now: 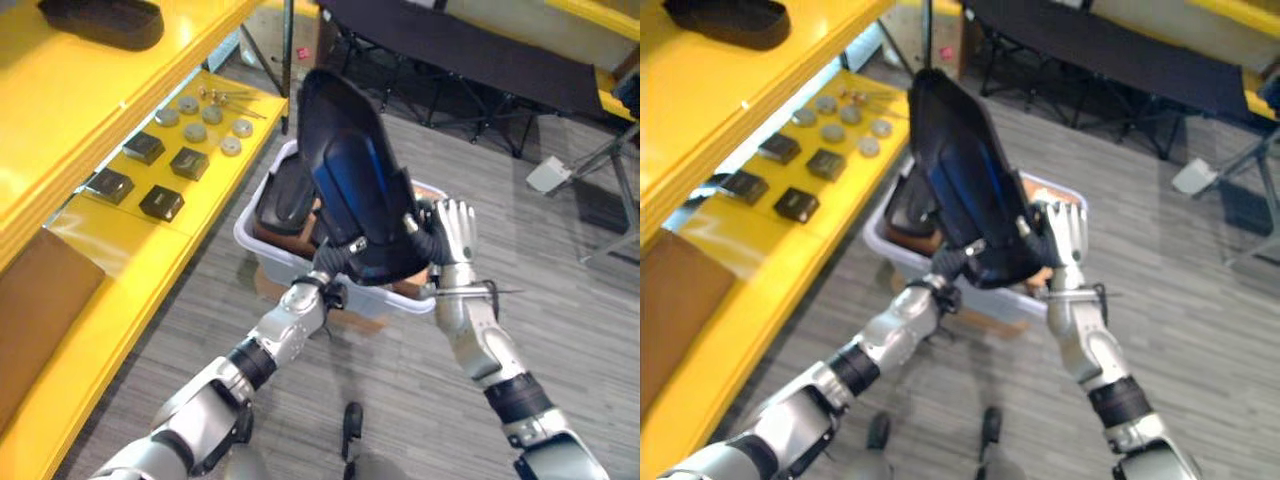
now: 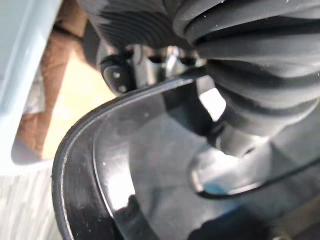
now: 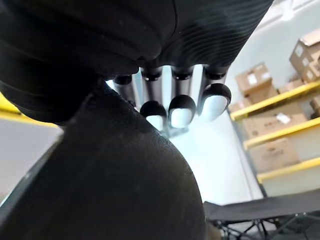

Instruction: Walk over and take plastic housings, then place them on the shelf

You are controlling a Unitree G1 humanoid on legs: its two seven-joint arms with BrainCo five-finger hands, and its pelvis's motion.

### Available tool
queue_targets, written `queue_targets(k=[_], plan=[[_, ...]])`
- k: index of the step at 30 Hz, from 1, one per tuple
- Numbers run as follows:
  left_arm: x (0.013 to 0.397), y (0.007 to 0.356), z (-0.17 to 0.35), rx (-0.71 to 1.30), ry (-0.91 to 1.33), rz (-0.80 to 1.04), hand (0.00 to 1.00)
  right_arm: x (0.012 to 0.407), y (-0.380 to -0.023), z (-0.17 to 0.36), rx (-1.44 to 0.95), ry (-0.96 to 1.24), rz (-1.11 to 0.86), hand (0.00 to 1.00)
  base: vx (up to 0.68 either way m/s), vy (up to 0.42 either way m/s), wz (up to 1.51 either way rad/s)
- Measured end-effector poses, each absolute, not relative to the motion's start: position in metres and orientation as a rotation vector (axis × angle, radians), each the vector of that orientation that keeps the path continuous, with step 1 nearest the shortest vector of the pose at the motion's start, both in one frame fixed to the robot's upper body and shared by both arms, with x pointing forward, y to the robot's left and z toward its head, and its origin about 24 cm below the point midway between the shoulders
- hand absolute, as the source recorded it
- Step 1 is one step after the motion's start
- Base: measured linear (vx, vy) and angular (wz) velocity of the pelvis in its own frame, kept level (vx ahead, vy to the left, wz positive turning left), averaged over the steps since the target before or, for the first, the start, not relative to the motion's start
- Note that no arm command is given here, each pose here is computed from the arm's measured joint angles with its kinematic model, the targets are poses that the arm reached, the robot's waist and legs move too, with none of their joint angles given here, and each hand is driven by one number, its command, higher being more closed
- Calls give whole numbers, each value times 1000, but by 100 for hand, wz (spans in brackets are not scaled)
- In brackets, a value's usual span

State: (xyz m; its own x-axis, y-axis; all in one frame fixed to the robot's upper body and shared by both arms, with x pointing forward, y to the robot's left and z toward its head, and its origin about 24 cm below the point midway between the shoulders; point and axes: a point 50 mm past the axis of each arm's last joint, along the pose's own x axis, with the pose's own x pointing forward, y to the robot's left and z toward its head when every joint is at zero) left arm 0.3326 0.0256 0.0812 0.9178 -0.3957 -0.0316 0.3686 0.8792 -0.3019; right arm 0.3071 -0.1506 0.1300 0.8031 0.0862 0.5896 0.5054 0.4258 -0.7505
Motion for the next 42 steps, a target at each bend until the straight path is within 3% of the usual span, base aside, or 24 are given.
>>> queue_targets(k=[7,8,18,23,30,34,38,42], plan=[[311,28,64,-369,119,-378,100,288,-149,113,-1092,-589,-253,100,41,-9,-1],[307,29,61,-378,124,-365,100,286,-149,109,-1080,-582,-239,0,37,-12,0],[284,68,64,-413,-26,-195,100,249,-123,76,-813,-513,-34,0,21,-13,3],[268,95,89,-238,-265,-98,100,225,-114,91,-676,-560,63,0,-1,-7,1],[244,132,65,127,-278,68,100,213,-161,155,-519,-764,-143,0,5,-5,1],[233,146,53,287,-252,119,100,201,-179,163,-504,-781,-225,0,0,0,0],[219,163,54,433,-265,193,100,185,-198,145,-423,-654,-319,0,0,0,0],[211,175,51,440,-237,269,100,172,-214,107,-310,-448,-385,0,18,-2,-9]])
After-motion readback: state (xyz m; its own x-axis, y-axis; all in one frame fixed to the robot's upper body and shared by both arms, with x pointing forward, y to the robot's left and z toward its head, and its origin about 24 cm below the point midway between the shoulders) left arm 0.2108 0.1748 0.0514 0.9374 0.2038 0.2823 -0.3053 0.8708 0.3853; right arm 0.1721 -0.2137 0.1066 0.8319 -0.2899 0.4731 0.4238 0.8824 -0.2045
